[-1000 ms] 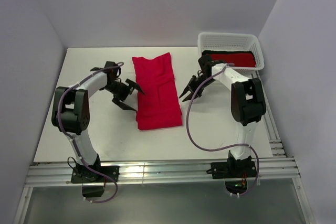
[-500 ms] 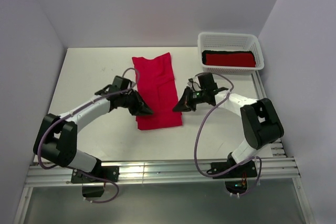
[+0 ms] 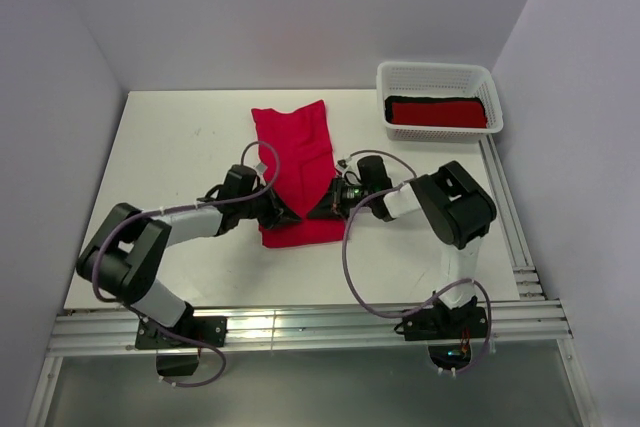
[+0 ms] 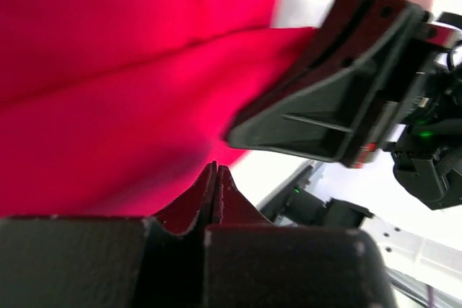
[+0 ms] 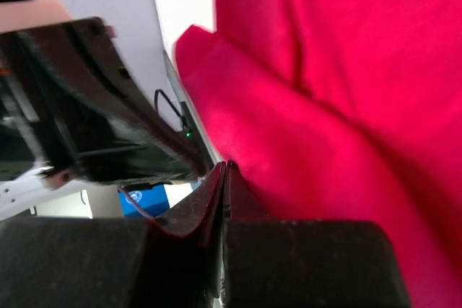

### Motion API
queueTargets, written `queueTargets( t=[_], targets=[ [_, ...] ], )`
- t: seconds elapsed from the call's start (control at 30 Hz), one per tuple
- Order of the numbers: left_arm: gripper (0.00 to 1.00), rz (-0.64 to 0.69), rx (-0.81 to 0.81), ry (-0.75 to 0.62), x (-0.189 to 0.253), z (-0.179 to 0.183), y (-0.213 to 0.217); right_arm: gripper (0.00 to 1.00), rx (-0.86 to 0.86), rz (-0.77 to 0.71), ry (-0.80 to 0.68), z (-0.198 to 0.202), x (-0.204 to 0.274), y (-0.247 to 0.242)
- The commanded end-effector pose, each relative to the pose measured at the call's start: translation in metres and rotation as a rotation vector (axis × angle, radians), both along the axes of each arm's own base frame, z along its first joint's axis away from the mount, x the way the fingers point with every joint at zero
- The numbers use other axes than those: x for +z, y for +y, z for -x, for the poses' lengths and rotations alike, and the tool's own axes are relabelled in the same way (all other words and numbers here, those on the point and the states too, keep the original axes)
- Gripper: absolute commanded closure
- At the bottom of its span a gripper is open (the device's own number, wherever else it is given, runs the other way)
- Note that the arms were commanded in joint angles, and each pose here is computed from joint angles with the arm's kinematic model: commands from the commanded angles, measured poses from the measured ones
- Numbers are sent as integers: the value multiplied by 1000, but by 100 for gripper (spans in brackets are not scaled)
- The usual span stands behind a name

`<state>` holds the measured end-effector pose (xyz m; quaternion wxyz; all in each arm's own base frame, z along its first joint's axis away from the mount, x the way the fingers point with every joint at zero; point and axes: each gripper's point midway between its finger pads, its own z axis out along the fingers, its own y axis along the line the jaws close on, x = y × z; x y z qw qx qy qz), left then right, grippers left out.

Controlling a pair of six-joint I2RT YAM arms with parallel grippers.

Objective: Roll the t-shirts
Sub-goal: Roll the tshirt

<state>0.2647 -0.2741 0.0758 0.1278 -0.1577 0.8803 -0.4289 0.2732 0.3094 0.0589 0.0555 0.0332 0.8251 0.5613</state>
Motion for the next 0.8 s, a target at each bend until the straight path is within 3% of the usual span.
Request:
queueTargets(
  t=[0.0,0.2,0.3,0.33,0.57,0.77],
  targets=[
    [100,65,31,-80,-17,-15,6,100,-20,-76,-63,-13,3,2],
    [100,35,50,-8,-65,-20,28,100,-61,-17,40,-23,-36,-6],
    [100,54,66,-37,-51,-34,33,100,-59,-56,12,-29,-17,-4],
    [100,50,63,-103,-32,-44,32,100,-62,-63,-2,-30,-10,-5],
    [100,39,63,-173,19,-35,39,100,-16,-123,-111,-16,48,-7],
    [100,39,34,-150,9,-4,32,100,60,-51,-88,16,27,-3]
  ],
)
